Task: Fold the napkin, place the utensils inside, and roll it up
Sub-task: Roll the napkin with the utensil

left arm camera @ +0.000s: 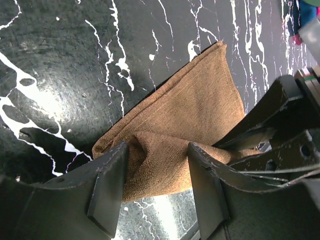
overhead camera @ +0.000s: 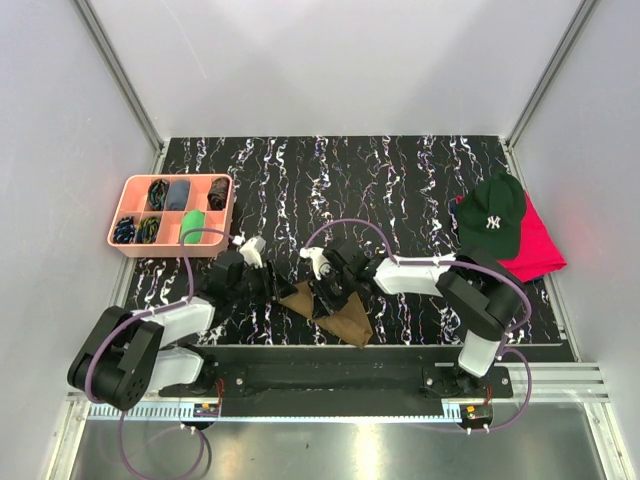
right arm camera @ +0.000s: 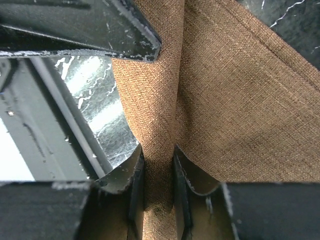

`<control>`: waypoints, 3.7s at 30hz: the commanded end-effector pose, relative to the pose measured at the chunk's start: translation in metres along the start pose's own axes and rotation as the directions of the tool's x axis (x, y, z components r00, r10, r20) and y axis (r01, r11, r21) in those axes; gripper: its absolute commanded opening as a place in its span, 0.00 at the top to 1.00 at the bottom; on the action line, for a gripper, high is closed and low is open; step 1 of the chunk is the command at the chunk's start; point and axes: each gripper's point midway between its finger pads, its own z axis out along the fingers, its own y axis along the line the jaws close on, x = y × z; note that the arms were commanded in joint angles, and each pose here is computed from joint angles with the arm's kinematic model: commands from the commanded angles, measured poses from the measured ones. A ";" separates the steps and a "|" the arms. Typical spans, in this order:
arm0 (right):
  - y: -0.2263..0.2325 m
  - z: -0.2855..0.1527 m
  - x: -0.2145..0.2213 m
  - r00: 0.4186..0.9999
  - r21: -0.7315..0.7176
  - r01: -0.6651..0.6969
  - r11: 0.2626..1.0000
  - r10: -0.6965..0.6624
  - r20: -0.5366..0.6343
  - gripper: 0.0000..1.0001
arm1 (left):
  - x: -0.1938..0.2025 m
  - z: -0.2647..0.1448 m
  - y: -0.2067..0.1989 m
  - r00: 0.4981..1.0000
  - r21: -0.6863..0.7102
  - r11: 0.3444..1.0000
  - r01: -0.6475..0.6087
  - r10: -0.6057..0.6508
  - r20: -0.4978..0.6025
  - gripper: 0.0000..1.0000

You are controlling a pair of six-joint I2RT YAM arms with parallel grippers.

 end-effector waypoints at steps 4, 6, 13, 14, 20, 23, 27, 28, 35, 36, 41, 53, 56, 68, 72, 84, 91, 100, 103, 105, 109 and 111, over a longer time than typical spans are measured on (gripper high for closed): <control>-0.013 0.010 0.037 0.989 -0.035 -0.100 0.994 0.095 -0.114 0.73 | -0.012 0.006 -0.001 0.997 0.022 0.998 -0.054 0.052 0.057 0.50; -0.015 0.012 0.040 0.986 -0.037 -0.114 0.993 0.109 -0.127 0.72 | -0.010 0.009 -0.002 0.997 0.034 0.998 -0.058 0.057 0.045 0.55; -0.022 0.014 0.039 0.983 -0.012 -0.137 0.990 0.135 -0.124 0.66 | 0.009 0.018 0.010 0.999 0.024 0.999 -0.023 0.023 -0.035 0.67; -0.024 0.013 0.037 0.983 0.003 -0.143 0.990 0.142 -0.117 0.58 | 0.010 0.019 0.011 0.999 0.022 1.000 -0.019 0.020 -0.040 0.68; -0.027 0.003 0.025 0.986 0.058 -0.139 0.989 0.144 -0.082 0.40 | 0.013 0.022 0.013 0.997 0.020 1.000 -0.019 0.020 -0.071 0.69; -0.027 -0.003 0.019 0.988 0.075 -0.130 0.989 0.135 -0.070 0.39 | 0.011 0.022 0.010 0.997 0.030 0.999 -0.027 0.029 -0.073 0.69; -0.027 -0.014 0.007 0.993 0.105 -0.103 0.989 0.108 -0.044 0.38 | 0.011 0.022 0.007 0.995 0.048 0.998 -0.050 0.054 -0.081 0.70; -0.028 -0.016 0.005 0.994 0.123 -0.097 0.988 0.103 -0.037 0.38 | 0.011 0.022 0.006 0.995 0.051 0.997 -0.055 0.059 -0.082 0.70; -0.020 -0.050 -0.025 0.998 0.185 -0.041 0.982 0.032 0.052 0.33 | 0.008 0.022 0.004 0.992 0.056 0.996 -0.076 0.081 -0.095 0.70; -0.022 -0.053 -0.027 0.998 0.212 -0.032 0.977 0.019 0.063 0.32 | 0.008 0.022 0.004 0.992 0.056 0.995 -0.076 0.081 -0.097 0.70; -0.004 -0.066 -0.039 0.990 0.278 0.062 0.959 -0.095 0.108 0.30 | 0.006 0.023 0.003 0.991 0.054 0.995 -0.081 0.086 -0.101 0.70; -0.004 -0.042 -0.021 0.966 0.439 0.240 0.866 -0.256 -0.022 0.28 | 0.004 0.025 0.003 0.991 0.039 0.997 -0.061 0.065 -0.119 0.70; -0.005 -0.036 -0.018 0.961 0.444 0.265 0.856 -0.273 -0.047 0.28 | 0.004 0.025 0.003 0.990 0.042 0.997 -0.059 0.064 -0.122 0.70; -0.019 -0.013 0.013 0.960 0.418 0.277 0.865 -0.233 -0.154 0.39 | -0.002 0.026 -0.006 0.992 0.067 0.997 -0.050 0.057 -0.109 0.59; -0.018 -0.008 0.024 0.967 0.402 0.246 0.882 -0.196 -0.162 0.51 | -0.013 0.022 -0.012 0.996 0.062 0.997 -0.053 0.057 -0.073 0.49; -0.005 0.001 0.037 0.989 0.228 0.131 0.965 -0.109 -0.104 0.65 | -0.042 -0.005 -0.005 0.993 -0.086 0.994 -0.067 0.075 0.087 0.32; 0.000 0.001 0.037 0.994 0.081 0.052 0.995 -0.044 -0.096 0.66 | -0.045 -0.018 -0.005 0.981 -0.079 0.994 -0.077 0.090 0.170 0.34; -0.003 0.003 0.043 0.991 -0.032 -0.037 0.999 0.032 -0.133 0.67 | -0.036 -0.015 -0.013 0.977 0.005 0.992 -0.125 0.122 0.173 0.42; -0.007 0.003 0.044 0.989 -0.042 -0.057 0.997 0.051 -0.139 0.67 | -0.032 -0.012 -0.012 0.981 0.012 0.992 -0.123 0.119 0.155 0.46; -0.009 0.003 0.043 0.989 -0.047 -0.065 0.997 0.058 -0.139 0.67 | -0.030 -0.010 -0.011 0.982 0.017 0.992 -0.122 0.118 0.145 0.48; -0.011 0.006 0.045 0.985 -0.065 -0.090 0.994 0.079 -0.154 0.67 | -0.023 -0.007 -0.005 0.987 0.008 0.994 -0.111 0.109 0.116 0.52; -0.011 0.006 0.044 0.984 -0.077 -0.098 0.992 0.085 -0.157 0.67 | -0.019 -0.004 -0.002 0.990 0.007 0.995 -0.103 0.102 0.101 0.54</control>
